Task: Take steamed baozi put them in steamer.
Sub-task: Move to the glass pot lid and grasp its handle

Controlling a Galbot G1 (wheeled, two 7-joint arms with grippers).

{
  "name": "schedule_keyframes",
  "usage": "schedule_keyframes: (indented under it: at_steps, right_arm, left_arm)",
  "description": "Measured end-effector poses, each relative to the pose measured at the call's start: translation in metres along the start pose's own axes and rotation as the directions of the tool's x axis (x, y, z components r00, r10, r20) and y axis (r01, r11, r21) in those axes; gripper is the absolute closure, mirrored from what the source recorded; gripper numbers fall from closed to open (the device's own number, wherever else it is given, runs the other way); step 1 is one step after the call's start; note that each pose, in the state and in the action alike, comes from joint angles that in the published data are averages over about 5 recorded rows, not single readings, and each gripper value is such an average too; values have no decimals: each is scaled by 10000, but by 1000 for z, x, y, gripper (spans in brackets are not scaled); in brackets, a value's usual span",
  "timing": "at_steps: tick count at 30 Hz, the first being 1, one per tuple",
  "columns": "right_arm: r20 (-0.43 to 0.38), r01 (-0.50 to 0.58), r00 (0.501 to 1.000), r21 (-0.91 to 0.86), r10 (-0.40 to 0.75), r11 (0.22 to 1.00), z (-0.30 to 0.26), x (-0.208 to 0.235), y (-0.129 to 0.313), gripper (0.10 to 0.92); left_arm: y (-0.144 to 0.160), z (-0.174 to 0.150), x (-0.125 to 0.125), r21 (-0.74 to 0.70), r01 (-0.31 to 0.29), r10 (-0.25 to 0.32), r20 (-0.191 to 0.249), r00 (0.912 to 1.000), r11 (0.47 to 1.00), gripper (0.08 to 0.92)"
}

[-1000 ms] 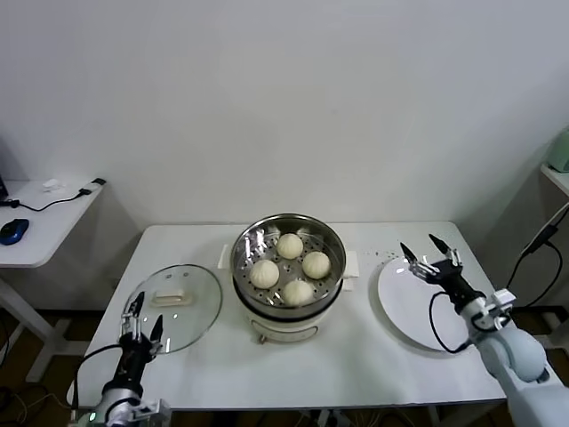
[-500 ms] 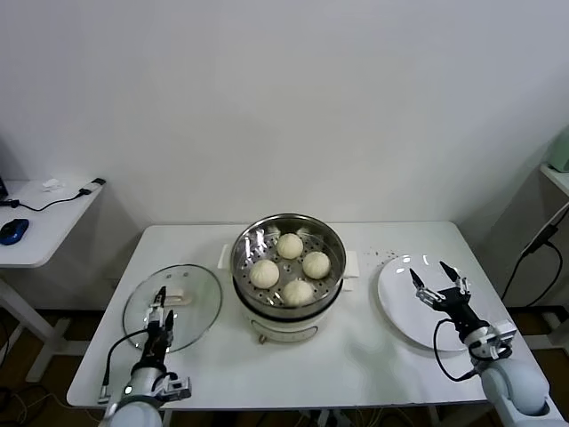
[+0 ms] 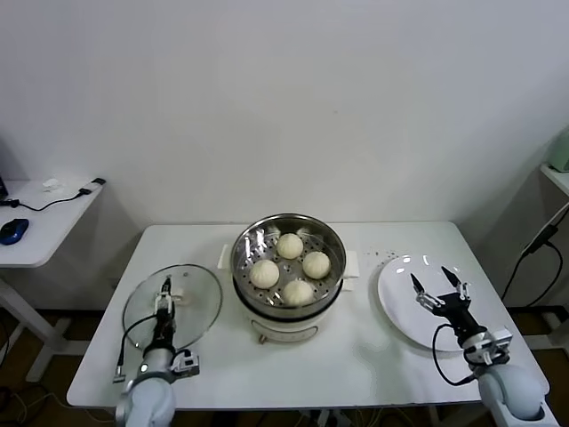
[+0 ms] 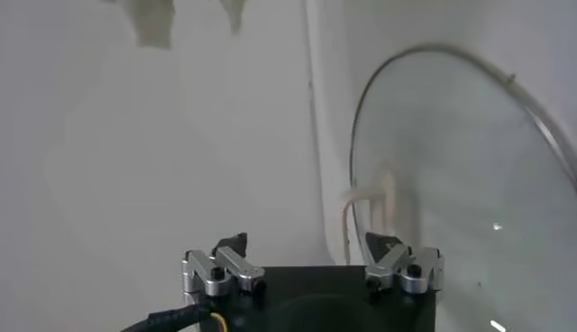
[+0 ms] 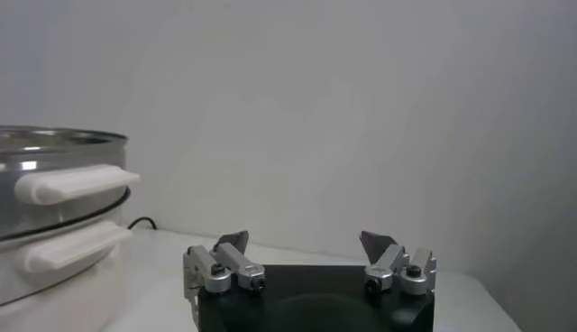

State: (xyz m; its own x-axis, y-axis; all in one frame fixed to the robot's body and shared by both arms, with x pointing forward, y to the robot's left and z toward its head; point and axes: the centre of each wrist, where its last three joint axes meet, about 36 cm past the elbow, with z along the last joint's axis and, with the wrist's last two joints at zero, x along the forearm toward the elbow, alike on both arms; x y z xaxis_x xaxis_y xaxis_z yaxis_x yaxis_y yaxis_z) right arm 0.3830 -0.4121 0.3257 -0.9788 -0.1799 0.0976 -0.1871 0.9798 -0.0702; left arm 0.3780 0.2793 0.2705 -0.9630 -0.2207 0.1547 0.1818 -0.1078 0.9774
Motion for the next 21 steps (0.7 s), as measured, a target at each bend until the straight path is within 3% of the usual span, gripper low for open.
schedule_keyframes:
  at_steps: [18, 21]
  right_arm:
    - [-163, 95, 9998, 233, -91, 9997, 15, -1, 3, 200]
    - [-188, 124, 9998, 255, -119, 9996, 17, 1, 4, 200]
  left_arm:
    - [-2, -3, -40, 63, 174, -172, -229, 9996, 9998, 177]
    - [-5, 0, -43, 118, 118, -115, -262, 9996, 9999, 209]
